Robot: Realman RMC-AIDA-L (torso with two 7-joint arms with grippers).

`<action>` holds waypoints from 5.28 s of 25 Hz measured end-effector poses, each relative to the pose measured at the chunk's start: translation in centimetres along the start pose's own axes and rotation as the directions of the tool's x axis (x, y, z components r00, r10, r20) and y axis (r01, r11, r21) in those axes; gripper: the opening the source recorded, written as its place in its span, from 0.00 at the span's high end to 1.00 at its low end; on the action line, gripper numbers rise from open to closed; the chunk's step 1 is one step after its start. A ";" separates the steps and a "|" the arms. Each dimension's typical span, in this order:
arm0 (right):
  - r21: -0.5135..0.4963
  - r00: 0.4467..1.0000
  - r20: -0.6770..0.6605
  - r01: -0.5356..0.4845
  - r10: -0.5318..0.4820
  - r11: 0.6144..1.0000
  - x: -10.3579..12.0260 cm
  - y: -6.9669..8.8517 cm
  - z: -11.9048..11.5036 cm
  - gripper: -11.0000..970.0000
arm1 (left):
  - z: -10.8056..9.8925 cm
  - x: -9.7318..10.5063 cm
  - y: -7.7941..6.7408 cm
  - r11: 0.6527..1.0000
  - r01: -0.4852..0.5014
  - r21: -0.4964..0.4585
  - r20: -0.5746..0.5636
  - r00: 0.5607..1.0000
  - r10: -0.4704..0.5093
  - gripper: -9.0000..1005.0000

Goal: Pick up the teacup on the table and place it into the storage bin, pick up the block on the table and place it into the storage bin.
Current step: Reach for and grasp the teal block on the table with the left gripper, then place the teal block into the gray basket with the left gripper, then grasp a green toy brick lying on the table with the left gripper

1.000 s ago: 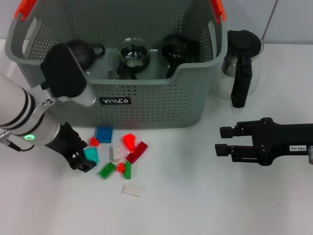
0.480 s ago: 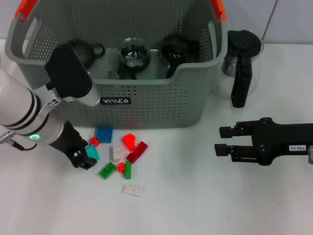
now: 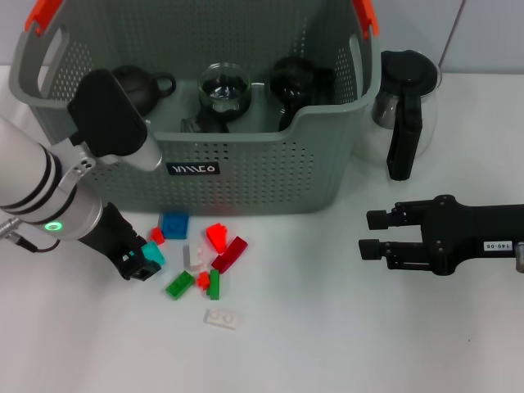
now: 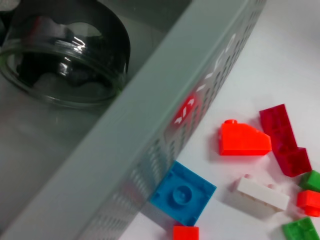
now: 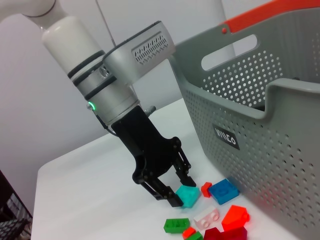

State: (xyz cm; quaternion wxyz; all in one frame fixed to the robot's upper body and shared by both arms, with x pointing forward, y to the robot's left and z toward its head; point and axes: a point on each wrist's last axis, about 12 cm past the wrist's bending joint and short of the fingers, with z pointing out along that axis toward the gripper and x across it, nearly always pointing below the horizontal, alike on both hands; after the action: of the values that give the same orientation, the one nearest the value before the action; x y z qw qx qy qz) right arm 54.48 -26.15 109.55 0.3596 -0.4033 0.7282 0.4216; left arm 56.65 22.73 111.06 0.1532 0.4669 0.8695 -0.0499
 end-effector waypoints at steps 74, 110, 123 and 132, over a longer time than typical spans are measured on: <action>-0.023 1.000 -0.002 0.002 -0.002 1.000 -0.3 0.2 0.2 0.39 | -12.6 -0.3 1.5 0.971 0.021 0.237 0.594 0.788 -0.162 0.20; -0.020 1.000 -0.002 0.005 -0.005 1.000 -0.7 0.0 0.4 0.39 | -1.0 -0.8 -2.4 0.996 0.055 0.065 0.024 0.998 -0.056 0.22; -0.019 1.000 -0.003 0.003 -0.003 1.000 -0.6 0.0 0.3 0.39 | -0.2 -2.1 -3.8 1.000 0.014 0.028 -0.024 1.000 -0.013 0.30; -0.020 1.000 -0.006 0.003 -0.003 1.000 -0.6 0.0 0.4 0.39 | 0.3 -2.3 -4.0 1.000 0.000 -0.018 -0.051 0.999 -0.001 0.31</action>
State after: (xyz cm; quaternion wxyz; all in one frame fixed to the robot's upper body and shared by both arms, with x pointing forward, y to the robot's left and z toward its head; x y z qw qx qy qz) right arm 54.79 -25.65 109.91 0.3539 -0.4094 0.7245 0.4268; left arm 54.60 18.60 111.25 0.1352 0.4663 0.8737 -0.0300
